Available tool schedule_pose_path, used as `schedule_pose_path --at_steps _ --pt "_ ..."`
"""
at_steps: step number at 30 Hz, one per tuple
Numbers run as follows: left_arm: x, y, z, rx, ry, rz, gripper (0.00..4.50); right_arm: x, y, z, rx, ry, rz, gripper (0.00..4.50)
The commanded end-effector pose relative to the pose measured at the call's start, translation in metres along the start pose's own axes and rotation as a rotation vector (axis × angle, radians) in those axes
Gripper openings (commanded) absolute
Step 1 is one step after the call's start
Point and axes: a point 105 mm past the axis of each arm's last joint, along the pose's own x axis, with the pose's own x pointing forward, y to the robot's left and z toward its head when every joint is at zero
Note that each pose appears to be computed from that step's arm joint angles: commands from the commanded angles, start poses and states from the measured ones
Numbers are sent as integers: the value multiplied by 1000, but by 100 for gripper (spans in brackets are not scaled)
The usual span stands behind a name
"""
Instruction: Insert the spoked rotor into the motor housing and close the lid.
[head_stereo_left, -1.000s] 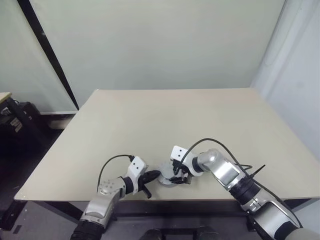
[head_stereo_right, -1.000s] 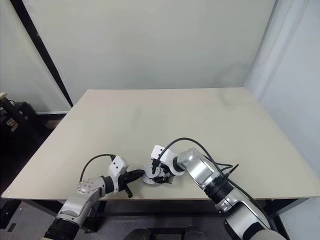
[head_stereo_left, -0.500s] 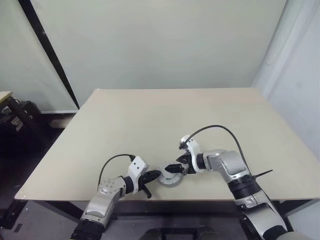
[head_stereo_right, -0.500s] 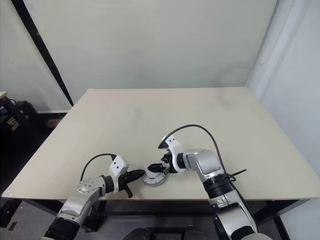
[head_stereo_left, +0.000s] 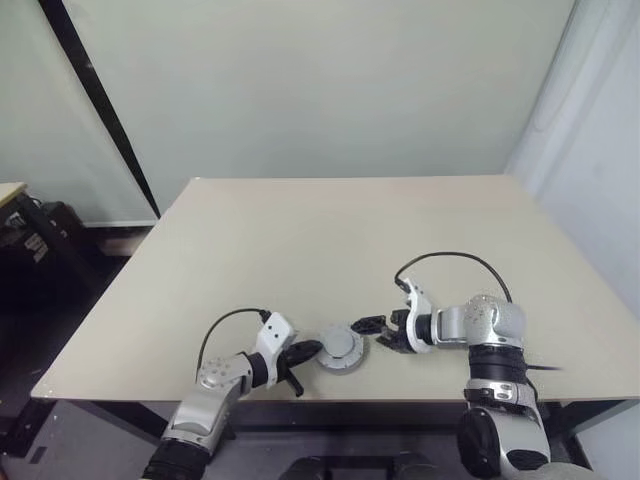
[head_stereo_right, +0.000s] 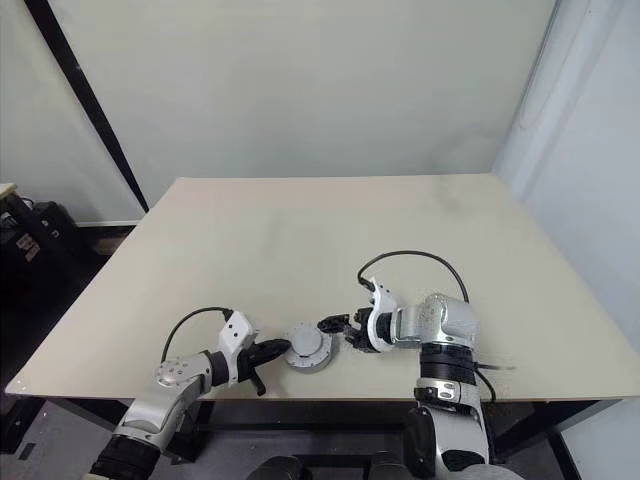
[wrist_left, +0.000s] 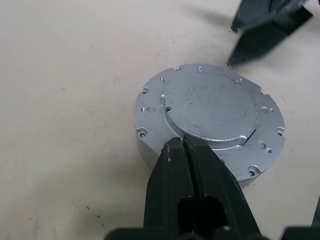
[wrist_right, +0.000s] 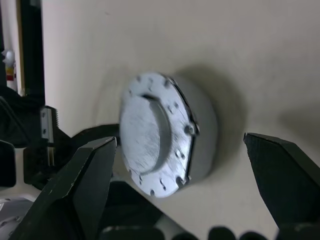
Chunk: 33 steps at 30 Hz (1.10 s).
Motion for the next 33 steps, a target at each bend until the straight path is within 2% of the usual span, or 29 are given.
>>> schedule_pose_path --at_steps 1,7,10,22,25,33 --pt "7 -6 -3 3 16 -28 0 6 2 -6 78 10 54 446" --pt "7 -5 -1 5 10 -27 0 18 8 -22 182 44 146 446" --pt "5 -3 -2 7 13 -24 0 21 16 -20 236 28 213 446" --pt "3 -1 -1 12 17 -16 0 29 23 -21 317 6 277 446" --pt "2 -1 -1 12 18 -15 0 29 20 -20 338 -5 275 388" --pt "2 -1 -1 14 21 -17 0 30 19 -25 348 4 272 129"
